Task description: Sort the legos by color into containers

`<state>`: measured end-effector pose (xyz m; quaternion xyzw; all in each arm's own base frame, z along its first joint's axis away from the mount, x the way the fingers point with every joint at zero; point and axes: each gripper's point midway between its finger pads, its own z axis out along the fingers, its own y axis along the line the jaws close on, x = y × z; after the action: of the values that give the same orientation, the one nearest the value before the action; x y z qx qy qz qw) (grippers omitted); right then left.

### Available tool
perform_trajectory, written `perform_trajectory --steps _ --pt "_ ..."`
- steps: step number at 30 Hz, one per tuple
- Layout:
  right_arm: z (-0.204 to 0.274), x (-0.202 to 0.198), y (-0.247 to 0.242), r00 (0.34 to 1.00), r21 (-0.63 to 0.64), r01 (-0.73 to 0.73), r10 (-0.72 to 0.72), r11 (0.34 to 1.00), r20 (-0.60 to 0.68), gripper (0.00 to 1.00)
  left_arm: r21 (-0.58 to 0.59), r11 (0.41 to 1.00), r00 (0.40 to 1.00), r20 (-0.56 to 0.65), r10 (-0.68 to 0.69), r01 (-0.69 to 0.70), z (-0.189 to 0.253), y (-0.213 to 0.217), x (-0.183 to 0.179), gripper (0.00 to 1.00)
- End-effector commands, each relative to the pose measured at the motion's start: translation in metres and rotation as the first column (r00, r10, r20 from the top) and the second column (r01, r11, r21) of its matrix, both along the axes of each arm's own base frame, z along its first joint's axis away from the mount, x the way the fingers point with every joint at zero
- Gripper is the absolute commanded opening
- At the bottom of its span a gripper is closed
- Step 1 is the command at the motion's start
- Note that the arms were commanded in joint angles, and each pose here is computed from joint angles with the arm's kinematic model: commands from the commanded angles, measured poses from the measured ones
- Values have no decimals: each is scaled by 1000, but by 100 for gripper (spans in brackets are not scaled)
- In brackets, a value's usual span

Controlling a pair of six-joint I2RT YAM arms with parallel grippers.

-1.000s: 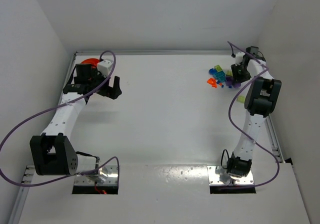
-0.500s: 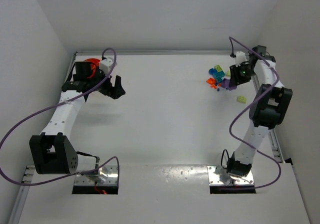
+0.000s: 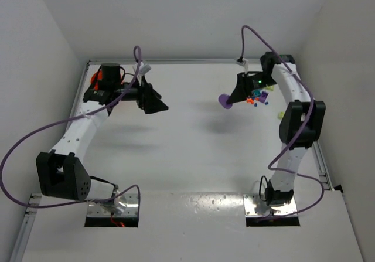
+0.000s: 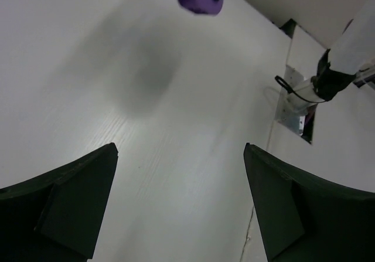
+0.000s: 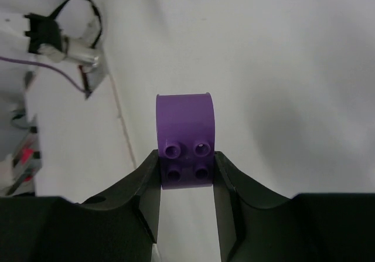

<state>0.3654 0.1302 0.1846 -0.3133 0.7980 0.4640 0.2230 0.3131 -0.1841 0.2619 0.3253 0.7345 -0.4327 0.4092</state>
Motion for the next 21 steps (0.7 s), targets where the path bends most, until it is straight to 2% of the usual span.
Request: perform_trajectory --steps 1,7,11,21 --pt "37 -22 47 994 178 -105 109 978 -11 12 -122 989 996 2 -88 88 30 -26 -4 94" --pt "49 -46 103 966 187 -255 257 949 14 12 -181 967 968 -141 -207 180 12 -58 -17 93" --pt "50 -63 127 946 179 -321 324 930 15 12 -171 963 964 -135 -231 206 10 -72 -21 89" --pt "46 -77 148 930 113 -368 367 923 30 12 -187 950 944 -169 -284 252 1 -88 -36 86"
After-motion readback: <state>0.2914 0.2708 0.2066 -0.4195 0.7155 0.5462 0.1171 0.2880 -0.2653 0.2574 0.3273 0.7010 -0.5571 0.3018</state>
